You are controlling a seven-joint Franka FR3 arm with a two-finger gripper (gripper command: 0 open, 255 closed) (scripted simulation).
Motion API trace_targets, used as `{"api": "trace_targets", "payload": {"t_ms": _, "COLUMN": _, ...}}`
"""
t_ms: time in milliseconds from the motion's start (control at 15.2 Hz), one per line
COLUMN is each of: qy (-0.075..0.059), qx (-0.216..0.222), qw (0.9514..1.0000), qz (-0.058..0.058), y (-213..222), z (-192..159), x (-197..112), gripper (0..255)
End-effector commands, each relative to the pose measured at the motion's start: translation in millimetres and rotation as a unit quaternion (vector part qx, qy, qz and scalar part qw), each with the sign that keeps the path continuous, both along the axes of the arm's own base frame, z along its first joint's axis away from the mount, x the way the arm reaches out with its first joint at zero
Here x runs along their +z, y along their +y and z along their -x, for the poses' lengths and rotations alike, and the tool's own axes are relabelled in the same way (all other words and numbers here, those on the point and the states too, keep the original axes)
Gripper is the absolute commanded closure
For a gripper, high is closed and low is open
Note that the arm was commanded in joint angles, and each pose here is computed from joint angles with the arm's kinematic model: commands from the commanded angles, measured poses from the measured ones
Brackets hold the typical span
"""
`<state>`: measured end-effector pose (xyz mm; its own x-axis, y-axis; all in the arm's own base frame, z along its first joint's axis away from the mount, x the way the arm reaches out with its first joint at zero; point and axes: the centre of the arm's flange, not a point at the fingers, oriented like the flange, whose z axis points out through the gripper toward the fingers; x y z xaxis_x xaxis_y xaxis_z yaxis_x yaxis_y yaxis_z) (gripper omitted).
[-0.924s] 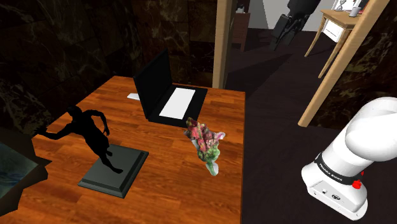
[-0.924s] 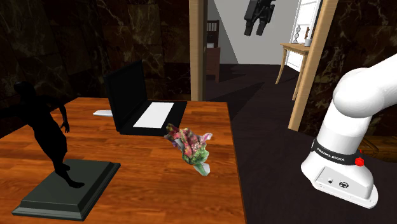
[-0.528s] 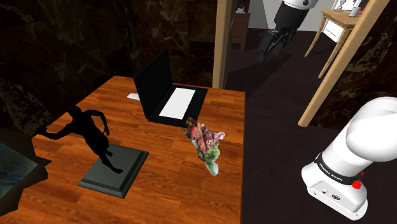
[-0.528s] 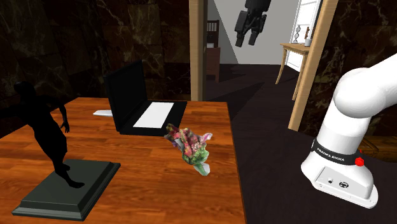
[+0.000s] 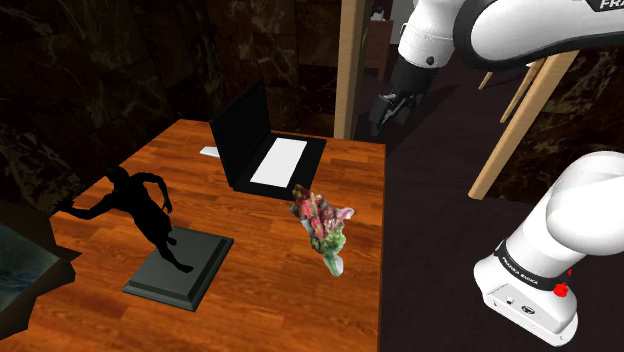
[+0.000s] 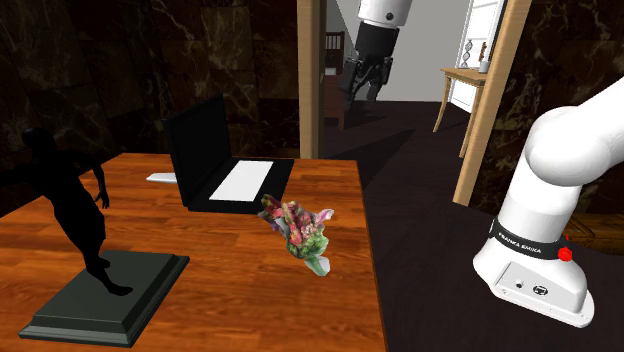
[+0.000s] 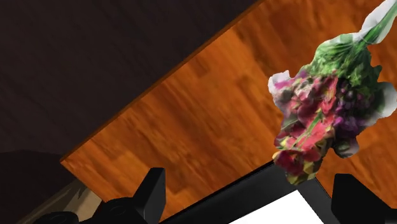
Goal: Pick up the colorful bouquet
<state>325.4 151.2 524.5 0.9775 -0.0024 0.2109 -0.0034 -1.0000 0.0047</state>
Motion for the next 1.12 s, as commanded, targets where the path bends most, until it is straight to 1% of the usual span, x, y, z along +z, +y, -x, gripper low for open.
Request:
{"api": "trace_targets", "payload": {"t_ms": 0, "qy": -0.002, "qx": -0.001, "qw": 1.0, "qz": 0.002, "y": 20, "z": -3, "x": -16, "gripper": 0}}
{"api": "trace_targets", "payload": {"t_ms": 1056, "qy": -0.011, "qx": -0.008, "qw": 0.9996, "qz": 0.024, "y": 182, "z": -31, "x": -157, "gripper": 0}}
